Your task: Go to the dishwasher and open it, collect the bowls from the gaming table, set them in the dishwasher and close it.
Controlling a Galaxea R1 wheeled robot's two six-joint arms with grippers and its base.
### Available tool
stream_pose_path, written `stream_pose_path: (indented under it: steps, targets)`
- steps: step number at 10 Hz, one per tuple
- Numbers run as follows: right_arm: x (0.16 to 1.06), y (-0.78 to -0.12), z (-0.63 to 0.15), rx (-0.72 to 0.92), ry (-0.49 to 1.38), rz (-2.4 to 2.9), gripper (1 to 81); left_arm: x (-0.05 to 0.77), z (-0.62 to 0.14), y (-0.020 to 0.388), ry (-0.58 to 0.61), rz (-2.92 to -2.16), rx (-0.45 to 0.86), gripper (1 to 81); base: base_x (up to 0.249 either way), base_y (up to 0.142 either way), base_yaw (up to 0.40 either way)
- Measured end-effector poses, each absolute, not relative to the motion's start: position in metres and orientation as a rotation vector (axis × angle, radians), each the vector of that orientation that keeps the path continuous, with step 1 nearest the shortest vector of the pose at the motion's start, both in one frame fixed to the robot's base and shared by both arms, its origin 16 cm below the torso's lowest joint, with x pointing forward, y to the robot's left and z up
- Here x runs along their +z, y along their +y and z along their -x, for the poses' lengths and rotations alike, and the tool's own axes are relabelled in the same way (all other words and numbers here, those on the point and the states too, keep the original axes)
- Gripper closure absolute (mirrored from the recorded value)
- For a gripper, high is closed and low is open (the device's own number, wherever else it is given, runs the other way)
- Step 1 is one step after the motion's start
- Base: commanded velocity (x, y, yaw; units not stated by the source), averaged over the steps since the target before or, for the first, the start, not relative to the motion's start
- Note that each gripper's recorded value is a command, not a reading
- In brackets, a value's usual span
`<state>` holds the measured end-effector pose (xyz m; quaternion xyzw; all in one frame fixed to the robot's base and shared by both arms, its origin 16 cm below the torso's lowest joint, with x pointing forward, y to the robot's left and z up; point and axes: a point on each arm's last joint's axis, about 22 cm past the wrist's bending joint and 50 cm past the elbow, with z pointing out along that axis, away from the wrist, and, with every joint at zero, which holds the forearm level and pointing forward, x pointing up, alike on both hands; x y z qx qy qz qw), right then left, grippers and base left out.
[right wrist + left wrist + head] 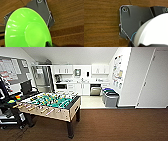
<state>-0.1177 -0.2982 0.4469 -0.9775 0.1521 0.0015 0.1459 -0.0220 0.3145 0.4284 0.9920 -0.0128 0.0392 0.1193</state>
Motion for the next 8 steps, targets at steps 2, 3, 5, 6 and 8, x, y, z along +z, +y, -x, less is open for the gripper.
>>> stream_pose_path:
  steps: [2,3,5,6,8]
  targets:
    - [0.4469,-0.2972,0.1179,0.004,0.438,2.813,81.1,0.4284,0.0252,0.3157,-0.038,-2.902,0.109,81.1,0.190,-0.080,0.000]
    - [0.4469,-0.2961,0.1176,0.004,0.438,2.812,81.1,0.4284,0.0247,0.3155,-0.037,-2.902,0.109,81.1,0.190,-0.081,0.000]
    - [0.4468,-0.2969,0.1172,0.002,0.438,2.813,81.1,0.4283,0.0242,0.3127,-0.037,-2.898,0.112,81.1,0.190,-0.081,0.000]
    - [0.4466,-0.2967,0.1174,0.003,0.438,2.813,81.1,0.4283,0.0251,0.3131,-0.037,-2.899,0.109,81.1,0.190,-0.081,0.000]
    - [0.4464,-0.2979,0.1178,0.004,0.438,2.816,81.1,0.4283,0.0251,0.3137,-0.037,-2.900,0.109,81.1,0.193,-0.081,0.000]
